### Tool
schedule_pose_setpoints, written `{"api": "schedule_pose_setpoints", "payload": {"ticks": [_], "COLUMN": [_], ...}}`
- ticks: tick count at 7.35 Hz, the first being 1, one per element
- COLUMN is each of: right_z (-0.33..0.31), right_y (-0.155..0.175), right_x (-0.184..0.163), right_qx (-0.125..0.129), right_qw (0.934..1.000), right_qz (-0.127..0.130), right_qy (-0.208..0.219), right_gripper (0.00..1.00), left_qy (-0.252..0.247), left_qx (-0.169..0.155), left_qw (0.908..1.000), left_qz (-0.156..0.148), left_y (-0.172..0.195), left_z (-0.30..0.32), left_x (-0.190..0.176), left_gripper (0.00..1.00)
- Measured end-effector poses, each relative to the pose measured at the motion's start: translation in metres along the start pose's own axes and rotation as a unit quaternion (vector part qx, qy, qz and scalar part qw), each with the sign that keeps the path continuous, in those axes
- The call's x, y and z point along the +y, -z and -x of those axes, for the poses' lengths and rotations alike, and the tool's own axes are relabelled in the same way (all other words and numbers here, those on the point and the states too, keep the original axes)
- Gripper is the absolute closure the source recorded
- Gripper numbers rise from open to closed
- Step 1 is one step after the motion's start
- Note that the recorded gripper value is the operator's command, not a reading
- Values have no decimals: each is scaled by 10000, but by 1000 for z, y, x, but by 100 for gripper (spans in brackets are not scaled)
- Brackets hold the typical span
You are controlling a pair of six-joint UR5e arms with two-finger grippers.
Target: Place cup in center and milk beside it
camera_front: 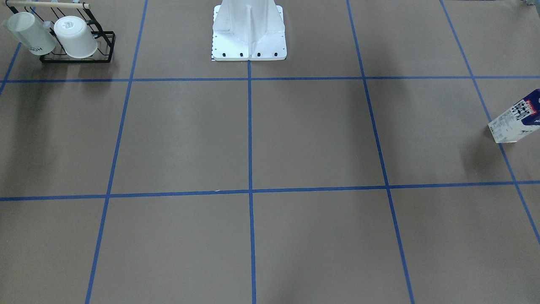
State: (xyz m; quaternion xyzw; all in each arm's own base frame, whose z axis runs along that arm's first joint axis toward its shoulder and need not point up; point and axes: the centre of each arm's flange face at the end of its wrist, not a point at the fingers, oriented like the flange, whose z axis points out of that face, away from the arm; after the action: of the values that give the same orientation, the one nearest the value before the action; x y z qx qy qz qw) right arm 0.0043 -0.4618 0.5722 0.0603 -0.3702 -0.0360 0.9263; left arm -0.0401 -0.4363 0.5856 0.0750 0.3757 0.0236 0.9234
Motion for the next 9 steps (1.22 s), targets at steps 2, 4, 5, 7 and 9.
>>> {"api": "schedule_pose_setpoints", "payload": {"ticks": [2,4,5,7,9], "right_z": [0,0,-1,-4,-23], "right_y": [0,0,-1,-3,-22], "right_x": [-1,1,2,4,2], "right_qx": [9,7,25,44,50], "right_qw": [10000,10000,10000,10000,9997], "right_qz": [-6,-9,-6,7,175], "right_qy": [8,10,-14,-48,-168], "right_gripper": [0,0,0,0,0], "left_qy": [-26,-98,-105,-16,34], "left_qx": [-7,20,22,20,15], "left_qw": [10000,9999,9999,10000,10000], "left_qz": [-15,-106,-98,-25,10], "left_y": [0,7,6,1,-4], "left_z": [0,-8,-8,-3,2], "left_x": [-2,-13,-13,-10,-8], "left_gripper": [2,2,2,2,2]}}
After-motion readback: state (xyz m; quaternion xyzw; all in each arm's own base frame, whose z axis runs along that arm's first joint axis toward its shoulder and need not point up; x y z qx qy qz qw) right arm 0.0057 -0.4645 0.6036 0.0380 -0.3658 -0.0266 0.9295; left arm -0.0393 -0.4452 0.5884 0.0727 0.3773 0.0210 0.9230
